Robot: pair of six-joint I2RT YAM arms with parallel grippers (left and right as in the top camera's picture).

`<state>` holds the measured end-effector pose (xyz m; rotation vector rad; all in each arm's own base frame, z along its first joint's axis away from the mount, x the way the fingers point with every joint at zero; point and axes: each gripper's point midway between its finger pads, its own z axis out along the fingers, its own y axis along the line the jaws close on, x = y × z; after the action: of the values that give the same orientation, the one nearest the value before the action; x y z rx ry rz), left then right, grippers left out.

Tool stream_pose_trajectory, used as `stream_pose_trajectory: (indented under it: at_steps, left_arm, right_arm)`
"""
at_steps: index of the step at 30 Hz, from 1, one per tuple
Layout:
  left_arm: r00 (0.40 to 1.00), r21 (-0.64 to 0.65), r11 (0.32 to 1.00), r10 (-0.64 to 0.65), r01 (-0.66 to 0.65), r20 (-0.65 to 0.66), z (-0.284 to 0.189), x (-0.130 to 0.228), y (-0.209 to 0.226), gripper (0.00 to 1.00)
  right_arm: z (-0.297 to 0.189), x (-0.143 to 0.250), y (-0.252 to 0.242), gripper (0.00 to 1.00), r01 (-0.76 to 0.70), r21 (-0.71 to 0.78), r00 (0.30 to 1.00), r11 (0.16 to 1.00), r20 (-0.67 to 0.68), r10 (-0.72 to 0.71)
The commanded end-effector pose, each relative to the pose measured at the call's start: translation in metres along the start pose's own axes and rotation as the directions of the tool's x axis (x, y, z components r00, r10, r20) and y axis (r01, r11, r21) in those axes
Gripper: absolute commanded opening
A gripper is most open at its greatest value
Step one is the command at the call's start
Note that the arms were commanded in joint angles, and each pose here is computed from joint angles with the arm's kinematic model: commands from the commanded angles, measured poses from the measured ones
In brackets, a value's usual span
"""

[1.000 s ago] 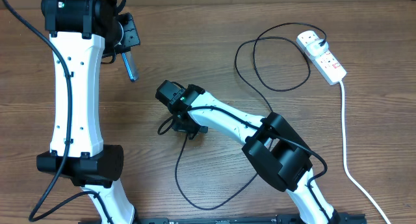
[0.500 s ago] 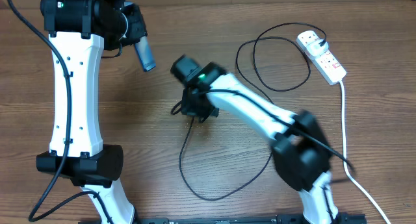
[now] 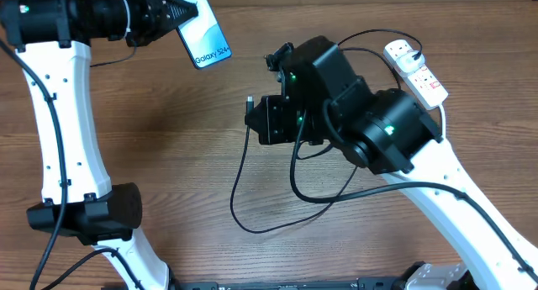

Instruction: Plug charger to phone and switch on socket

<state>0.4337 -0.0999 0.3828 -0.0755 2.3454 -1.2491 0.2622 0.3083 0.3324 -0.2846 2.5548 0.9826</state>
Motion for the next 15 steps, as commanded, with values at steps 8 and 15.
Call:
stream_pose_trajectory:
  at_steps: [8, 15]
  left_arm:
    - [0.986, 0.409, 0.907, 0.146, -0.102, -0.078, -0.017, 0.024, -0.072, 0.04]
    - [0.985, 0.351, 0.932, 0.133, -0.088, -0.106, -0.014, 0.035, -0.060, 0.04]
  right_arm:
    - [0.002, -0.004, 0.022, 0.04, 0.056, -0.109, 0.998, 0.992, 0.004, -0.056]
    - [0.001, -0.008, 0.027, 0.04, 0.068, -0.131, 0.998, 0.989, 0.019, -0.066]
